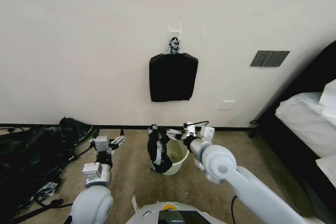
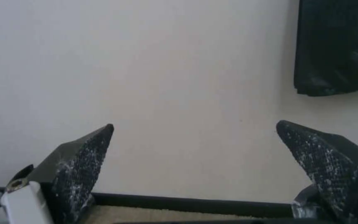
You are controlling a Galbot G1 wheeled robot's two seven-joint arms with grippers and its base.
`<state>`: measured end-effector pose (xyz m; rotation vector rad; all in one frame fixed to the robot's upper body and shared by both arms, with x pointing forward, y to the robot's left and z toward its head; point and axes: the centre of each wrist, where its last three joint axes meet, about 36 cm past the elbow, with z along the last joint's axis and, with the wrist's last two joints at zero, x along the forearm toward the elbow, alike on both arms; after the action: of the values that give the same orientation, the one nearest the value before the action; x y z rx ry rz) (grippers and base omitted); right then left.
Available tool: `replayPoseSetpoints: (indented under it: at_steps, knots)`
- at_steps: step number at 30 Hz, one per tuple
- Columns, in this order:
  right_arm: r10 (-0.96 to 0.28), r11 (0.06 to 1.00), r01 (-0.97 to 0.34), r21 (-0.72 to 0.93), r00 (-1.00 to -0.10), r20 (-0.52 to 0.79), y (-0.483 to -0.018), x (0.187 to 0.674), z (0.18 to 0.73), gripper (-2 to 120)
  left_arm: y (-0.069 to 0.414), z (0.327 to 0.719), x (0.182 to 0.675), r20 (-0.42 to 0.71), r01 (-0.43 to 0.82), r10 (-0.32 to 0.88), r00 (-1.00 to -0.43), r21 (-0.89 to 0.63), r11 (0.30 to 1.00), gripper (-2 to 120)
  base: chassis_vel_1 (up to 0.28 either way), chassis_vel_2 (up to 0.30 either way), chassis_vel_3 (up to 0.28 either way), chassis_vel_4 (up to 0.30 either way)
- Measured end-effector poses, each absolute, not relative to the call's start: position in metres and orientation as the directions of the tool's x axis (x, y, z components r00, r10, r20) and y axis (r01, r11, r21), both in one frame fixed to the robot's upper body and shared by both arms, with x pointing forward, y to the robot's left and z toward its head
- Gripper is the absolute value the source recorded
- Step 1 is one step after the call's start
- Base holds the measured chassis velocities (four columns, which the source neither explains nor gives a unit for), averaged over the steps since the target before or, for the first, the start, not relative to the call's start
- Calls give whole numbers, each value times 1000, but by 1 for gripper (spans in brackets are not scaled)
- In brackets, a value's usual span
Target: Place a trash bag onto the trash bin.
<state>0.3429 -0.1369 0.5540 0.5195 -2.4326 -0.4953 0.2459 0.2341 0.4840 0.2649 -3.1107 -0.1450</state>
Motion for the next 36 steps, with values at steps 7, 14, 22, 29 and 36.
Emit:
replayPoseSetpoints:
  at_steps: [7,14,22,29,36]
  knots:
    - [-524,838,-301,455,-676,518,-118,351,533,100,232,482,246,13,-171,-173,-985,85,982,100,0,0,0,0]
    - [-516,843,-284,457,-666,539,-105,360,519,97,228,480,245,16,-166,-168,-986,83,983,100,0,0,0,0]
    - [-489,857,-251,450,-669,560,-99,371,505,80,227,479,246,-1,-164,-165,-986,81,983,100,0,0,0,0]
    - [-478,862,-236,448,-670,568,-100,375,501,57,226,478,247,-3,-168,-168,-986,75,983,100,0,0,0,0]
    - [-467,868,-225,442,-671,576,-104,374,499,27,223,475,248,0,-163,-163,-987,69,984,100,0,0,0,0]
